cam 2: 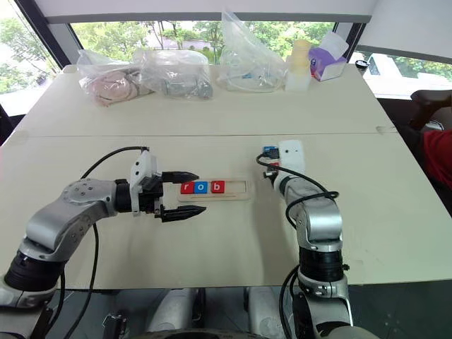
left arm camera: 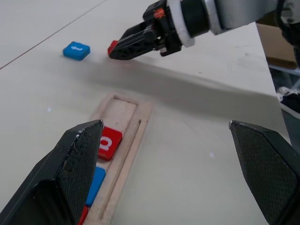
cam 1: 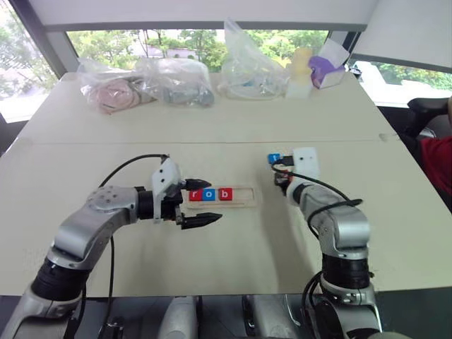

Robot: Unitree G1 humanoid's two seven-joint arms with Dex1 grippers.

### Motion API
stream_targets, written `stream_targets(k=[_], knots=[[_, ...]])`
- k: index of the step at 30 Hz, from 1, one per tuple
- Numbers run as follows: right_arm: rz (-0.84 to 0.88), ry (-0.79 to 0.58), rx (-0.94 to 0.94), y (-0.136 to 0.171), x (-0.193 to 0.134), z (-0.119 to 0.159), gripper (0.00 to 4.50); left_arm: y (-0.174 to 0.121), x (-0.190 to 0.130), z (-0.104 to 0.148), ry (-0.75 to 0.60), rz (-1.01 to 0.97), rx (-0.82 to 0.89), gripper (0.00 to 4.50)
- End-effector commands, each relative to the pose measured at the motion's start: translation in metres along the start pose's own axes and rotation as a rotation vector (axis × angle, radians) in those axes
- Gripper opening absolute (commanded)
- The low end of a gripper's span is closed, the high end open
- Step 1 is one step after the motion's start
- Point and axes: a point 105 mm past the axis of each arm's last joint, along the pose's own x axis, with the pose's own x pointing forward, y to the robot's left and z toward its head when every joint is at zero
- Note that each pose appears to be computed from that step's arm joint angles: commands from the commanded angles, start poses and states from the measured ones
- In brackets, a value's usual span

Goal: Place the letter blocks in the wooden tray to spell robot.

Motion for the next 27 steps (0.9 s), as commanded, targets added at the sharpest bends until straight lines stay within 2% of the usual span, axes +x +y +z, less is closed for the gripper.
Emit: stream_targets(k=[1,6,10,18,19,23,24,27], knots=[[-0.003,-0.021,0.022,-0.004,-0.025,0.0,1.18,0.004,0.003,0.006,-0.011,-0.026,0.048,4.5],[-0.019,0.012,0.062,-0.006,-0.04,-0.012,1.18,0.002,0.006,0.003,0.023,-0.081,0.079,4.5],[-0.024,0.035,0.107,-0.004,-0.039,-0.017,1.18,-0.004,0.005,-0.007,0.082,-0.119,0.113,4.5],[0.015,0.096,0.119,0.013,-0.03,-0.032,1.18,-0.007,0.005,-0.006,0.074,-0.11,0.107,4.5],[0.013,0.102,0.126,0.014,-0.029,-0.034,2.22,-0.007,0.005,-0.007,0.076,-0.105,0.107,4.5],[-0.026,0.111,0.109,0.009,-0.029,-0.035,4.16,-0.008,-0.001,-0.013,0.106,-0.1,0.092,4.5],[-0.045,0.081,0.106,0.002,-0.029,-0.027,4.43,-0.009,-0.003,-0.016,0.116,-0.102,0.086,4.5],[-0.036,-0.08,0.083,-0.017,-0.025,0.014,4.43,-0.007,-0.006,-0.02,0.129,-0.091,0.094,4.5]])
